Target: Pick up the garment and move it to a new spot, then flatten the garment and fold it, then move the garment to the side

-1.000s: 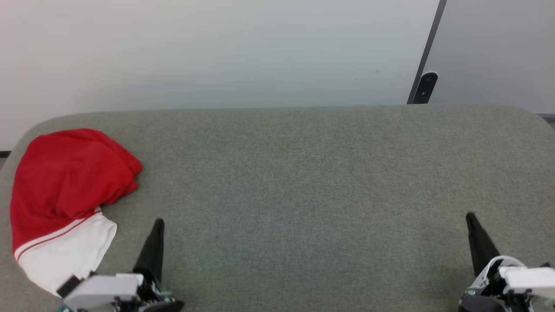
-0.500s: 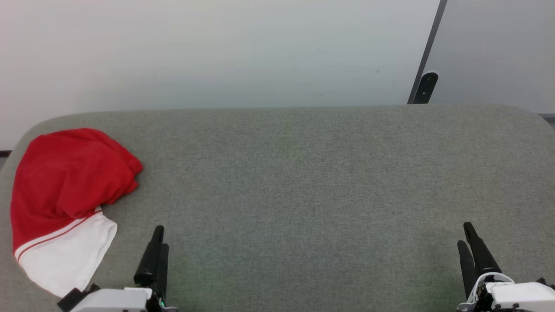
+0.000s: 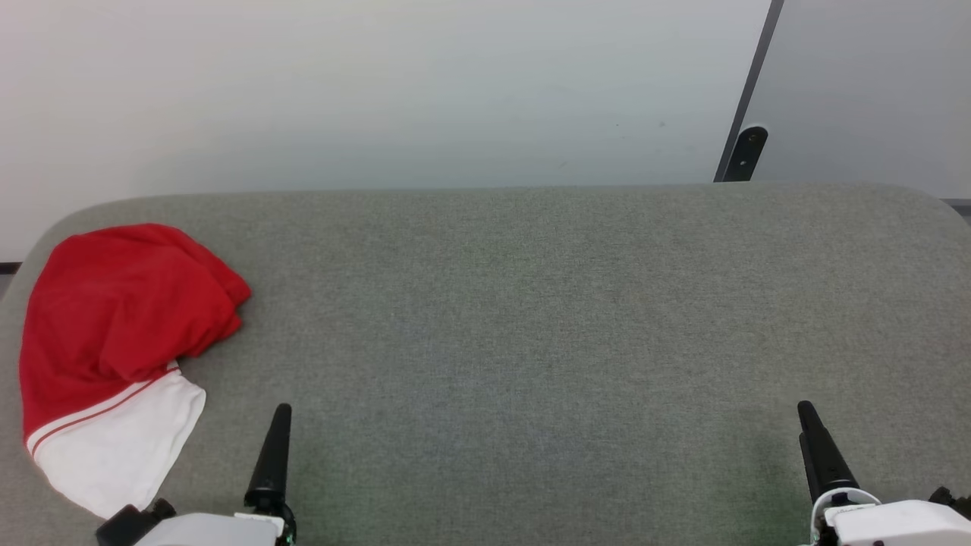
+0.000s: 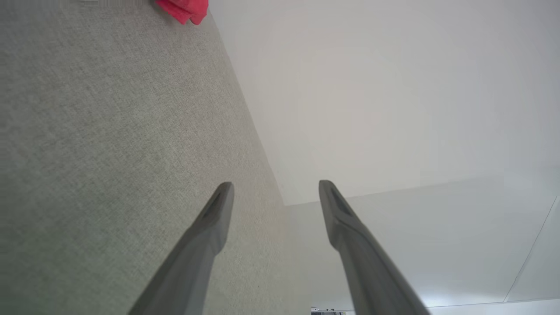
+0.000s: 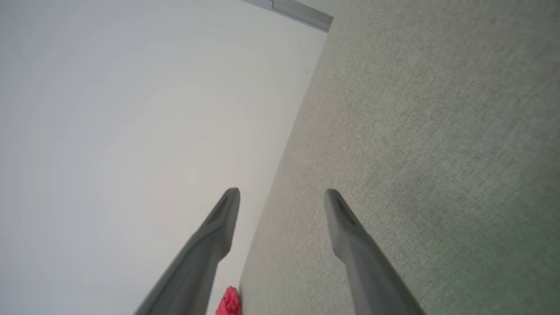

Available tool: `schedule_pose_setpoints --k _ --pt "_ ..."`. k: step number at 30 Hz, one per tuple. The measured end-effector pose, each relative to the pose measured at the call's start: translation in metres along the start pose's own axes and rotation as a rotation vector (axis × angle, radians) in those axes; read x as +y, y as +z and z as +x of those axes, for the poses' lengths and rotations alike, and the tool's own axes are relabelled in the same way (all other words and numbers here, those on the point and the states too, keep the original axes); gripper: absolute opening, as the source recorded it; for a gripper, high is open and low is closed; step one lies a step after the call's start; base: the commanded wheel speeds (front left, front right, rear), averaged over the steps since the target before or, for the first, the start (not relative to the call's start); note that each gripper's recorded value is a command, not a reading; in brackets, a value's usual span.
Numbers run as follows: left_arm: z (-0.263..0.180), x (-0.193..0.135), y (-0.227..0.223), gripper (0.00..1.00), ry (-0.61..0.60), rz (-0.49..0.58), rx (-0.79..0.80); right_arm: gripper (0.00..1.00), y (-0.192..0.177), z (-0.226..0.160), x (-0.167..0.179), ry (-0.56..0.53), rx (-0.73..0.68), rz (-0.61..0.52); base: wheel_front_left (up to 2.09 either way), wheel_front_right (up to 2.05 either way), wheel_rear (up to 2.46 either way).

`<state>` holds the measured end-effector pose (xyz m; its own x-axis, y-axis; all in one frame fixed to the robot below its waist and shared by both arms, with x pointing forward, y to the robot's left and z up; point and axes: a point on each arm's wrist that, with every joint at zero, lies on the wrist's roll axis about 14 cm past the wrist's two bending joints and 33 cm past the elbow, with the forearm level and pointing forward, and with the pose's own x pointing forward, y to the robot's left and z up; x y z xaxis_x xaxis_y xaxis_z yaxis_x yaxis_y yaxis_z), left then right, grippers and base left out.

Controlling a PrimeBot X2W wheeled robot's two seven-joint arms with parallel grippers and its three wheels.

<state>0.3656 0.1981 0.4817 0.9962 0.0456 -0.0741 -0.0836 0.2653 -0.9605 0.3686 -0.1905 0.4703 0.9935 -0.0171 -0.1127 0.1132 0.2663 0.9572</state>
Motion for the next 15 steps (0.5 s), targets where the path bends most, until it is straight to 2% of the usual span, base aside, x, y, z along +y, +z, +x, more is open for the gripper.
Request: schedule_pose_setpoints --k 3,15 --pt "-0.0021 0.0031 0.0015 1.00 0.007 0.084 -0.001 1.00 -0.0019 0.0002 0.0022 0.007 0.005 -0.063 0.00 0.00 0.00" --pt "-0.0070 0.0046 0.0000 1.00 0.005 0.293 -0.008 1.00 -0.0062 -0.0033 0.0041 0.021 0.019 -0.322 0.00 0.00 0.00"
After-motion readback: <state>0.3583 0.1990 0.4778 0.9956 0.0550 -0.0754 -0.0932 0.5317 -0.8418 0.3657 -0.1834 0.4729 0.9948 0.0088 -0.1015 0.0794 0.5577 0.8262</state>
